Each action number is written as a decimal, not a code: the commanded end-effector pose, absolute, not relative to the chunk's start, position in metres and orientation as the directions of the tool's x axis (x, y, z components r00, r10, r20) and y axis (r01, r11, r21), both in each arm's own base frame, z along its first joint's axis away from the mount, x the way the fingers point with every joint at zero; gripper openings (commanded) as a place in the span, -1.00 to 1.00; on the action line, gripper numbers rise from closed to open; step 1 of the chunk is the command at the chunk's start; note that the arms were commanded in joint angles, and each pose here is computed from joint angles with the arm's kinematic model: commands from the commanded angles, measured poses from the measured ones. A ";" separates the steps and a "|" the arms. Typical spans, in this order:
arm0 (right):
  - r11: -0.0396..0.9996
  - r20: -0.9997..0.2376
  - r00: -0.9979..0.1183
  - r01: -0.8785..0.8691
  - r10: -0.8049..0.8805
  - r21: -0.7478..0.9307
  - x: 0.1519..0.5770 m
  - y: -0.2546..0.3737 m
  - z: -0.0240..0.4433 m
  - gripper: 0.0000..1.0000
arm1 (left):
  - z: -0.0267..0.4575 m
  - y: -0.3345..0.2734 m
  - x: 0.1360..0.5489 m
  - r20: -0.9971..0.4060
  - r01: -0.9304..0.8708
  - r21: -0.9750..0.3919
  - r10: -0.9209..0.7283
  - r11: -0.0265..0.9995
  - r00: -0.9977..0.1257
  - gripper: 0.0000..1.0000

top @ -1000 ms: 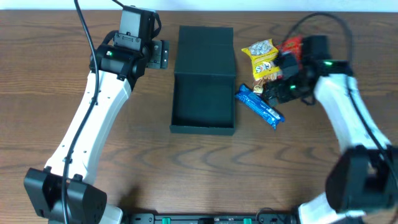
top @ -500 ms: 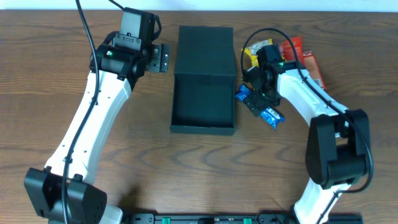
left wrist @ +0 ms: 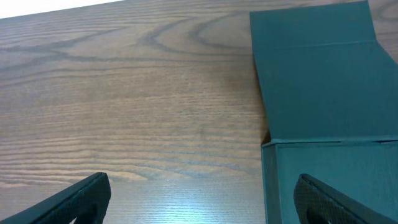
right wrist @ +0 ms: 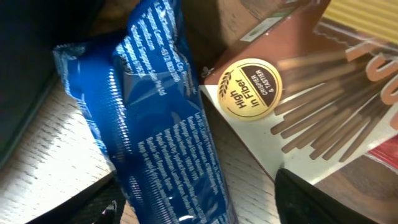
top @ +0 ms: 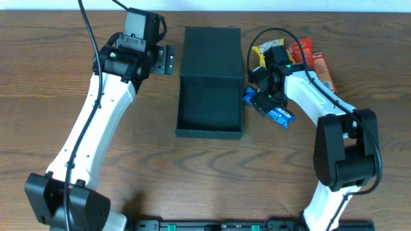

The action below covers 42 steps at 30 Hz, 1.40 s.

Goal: Pack container
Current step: 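Grasp the blue snack bar with the right gripper and lift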

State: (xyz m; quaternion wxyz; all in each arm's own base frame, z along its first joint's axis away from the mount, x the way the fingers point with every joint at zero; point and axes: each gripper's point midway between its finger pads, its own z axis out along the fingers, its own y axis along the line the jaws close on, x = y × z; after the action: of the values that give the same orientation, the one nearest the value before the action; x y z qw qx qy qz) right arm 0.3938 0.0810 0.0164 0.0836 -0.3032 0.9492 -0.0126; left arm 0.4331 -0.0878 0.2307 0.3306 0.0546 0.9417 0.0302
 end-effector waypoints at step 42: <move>0.853 -0.170 -0.843 -0.522 -0.510 0.029 0.385 0.097 -0.003 -0.05 | 0.223 -0.050 0.439 -0.602 -0.013 0.091 0.045 0.996 -0.797 0.91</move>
State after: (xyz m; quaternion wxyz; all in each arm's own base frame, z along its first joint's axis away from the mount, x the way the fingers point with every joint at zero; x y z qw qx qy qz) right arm 0.3908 0.0951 0.0051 0.0905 -0.2785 0.9557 0.0309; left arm 0.4378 -0.0516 0.2300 0.3268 0.0146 0.9439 0.0446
